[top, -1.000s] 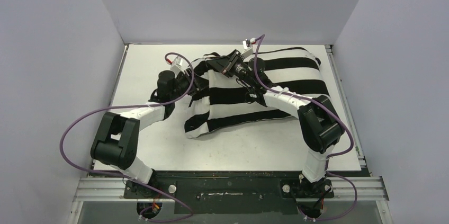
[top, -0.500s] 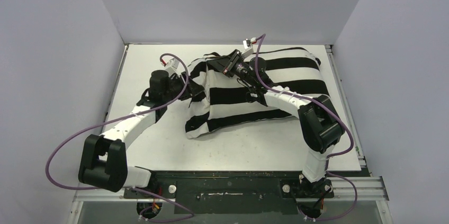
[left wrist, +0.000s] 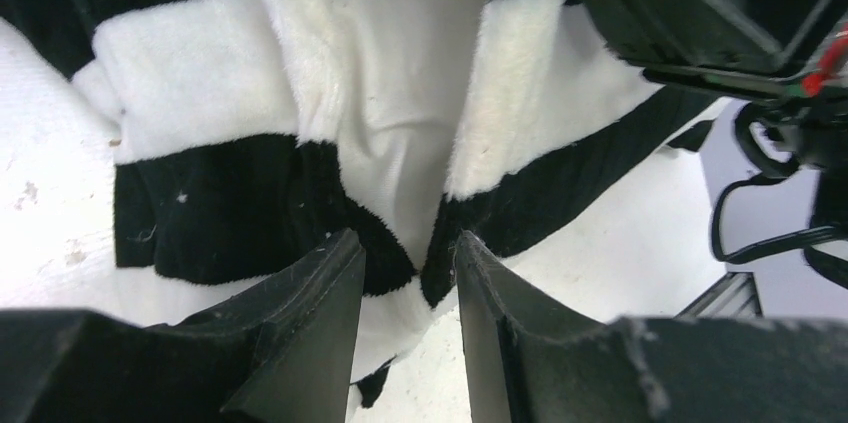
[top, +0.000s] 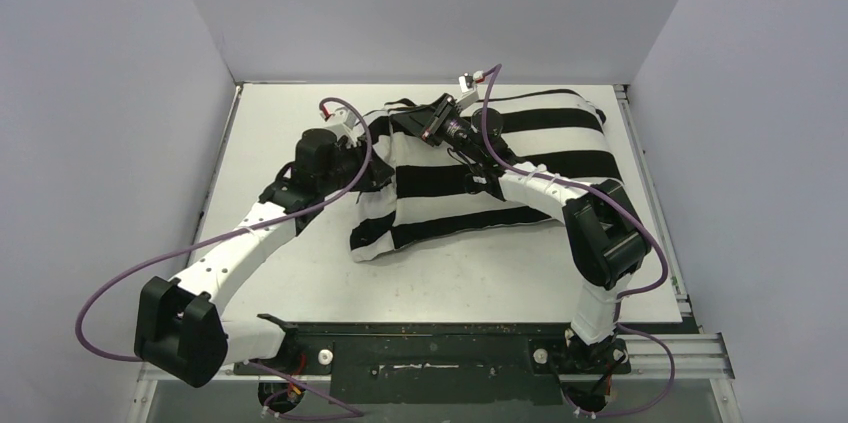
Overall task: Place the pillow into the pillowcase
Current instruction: Stuff the pillow into the pillowcase.
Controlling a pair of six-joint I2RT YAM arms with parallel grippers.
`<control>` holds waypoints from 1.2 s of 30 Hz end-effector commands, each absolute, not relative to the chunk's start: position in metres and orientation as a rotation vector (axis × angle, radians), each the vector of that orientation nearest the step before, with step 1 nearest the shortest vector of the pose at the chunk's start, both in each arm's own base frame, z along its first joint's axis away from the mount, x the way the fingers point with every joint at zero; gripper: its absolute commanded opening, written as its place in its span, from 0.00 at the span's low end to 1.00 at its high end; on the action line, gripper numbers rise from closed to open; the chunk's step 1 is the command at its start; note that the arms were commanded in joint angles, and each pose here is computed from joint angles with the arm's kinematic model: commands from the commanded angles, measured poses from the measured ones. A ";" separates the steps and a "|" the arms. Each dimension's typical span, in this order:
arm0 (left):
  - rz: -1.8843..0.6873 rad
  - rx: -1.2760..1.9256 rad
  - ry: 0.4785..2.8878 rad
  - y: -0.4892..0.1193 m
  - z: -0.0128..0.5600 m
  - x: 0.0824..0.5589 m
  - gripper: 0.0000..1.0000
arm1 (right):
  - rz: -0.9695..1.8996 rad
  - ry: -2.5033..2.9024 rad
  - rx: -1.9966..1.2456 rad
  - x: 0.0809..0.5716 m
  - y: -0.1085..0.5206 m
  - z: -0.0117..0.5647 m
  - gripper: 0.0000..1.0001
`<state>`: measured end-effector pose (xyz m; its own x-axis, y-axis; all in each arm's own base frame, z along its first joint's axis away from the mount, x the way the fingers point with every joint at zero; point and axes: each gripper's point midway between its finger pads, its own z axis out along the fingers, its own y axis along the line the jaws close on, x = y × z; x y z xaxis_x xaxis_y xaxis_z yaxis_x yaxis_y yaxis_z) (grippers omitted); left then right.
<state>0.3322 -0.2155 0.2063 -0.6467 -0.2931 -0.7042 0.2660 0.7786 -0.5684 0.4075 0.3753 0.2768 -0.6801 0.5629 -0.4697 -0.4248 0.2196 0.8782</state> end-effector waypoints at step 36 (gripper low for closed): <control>-1.365 -0.222 1.660 -0.257 0.215 0.332 0.00 | 1.720 1.541 -0.114 0.356 0.406 0.346 0.00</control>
